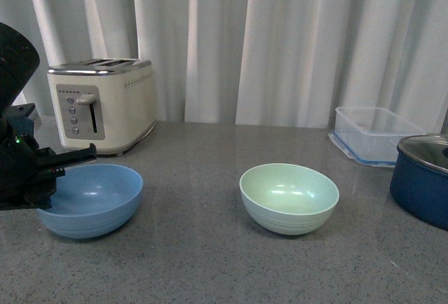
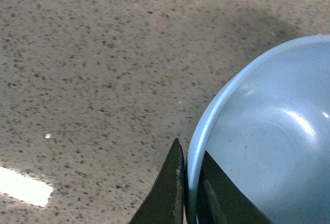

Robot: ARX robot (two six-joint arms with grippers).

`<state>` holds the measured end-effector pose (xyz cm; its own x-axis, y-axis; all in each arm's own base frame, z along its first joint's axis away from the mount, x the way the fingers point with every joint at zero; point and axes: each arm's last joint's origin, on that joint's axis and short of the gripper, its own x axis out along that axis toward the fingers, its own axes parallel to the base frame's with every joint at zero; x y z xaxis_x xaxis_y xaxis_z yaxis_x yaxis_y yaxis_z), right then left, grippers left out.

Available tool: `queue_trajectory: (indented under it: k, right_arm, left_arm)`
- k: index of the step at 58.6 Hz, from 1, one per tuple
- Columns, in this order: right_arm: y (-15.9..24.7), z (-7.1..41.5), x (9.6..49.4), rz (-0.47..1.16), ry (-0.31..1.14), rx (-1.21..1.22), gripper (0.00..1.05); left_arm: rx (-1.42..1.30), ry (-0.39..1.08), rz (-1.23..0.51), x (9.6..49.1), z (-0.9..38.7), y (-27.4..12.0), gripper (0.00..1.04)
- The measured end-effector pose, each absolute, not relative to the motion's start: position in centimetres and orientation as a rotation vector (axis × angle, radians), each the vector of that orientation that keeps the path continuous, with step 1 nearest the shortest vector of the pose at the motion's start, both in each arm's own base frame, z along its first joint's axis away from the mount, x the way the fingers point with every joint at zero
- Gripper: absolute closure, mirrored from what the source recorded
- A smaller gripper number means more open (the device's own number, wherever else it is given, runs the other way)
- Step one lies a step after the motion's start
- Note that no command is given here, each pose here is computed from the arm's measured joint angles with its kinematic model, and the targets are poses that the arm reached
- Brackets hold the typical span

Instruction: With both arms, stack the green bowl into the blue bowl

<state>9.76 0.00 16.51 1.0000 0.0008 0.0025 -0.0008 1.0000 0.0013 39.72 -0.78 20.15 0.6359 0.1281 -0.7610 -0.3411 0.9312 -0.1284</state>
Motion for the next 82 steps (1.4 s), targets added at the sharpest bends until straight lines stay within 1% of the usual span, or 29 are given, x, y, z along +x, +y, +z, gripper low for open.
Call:
queue_trajectory:
  k: [16,29,40,82]
  right_arm:
    - [0.0,16.5,9.8,0.001,-0.002,0.001,0.10]
    - [0.0,16.5,9.8,0.001,-0.002,0.001,0.10]
    - [0.0,16.5,9.8,0.000,-0.002,0.001,0.10]
    - [0.0,16.5,9.8,0.001,-0.002,0.001,0.10]
  left_arm:
    - [-0.303,0.795,0.187,40.1,22.7,-4.2,1.01]
    - [-0.306,0.780,0.147,40.2,23.6,-6.2,1.01]
    - [-0.293,0.803,0.129,40.6,22.6,-7.5,1.01]
    - [-0.262,0.834,0.090,42.2,20.7,-10.0,1.01]
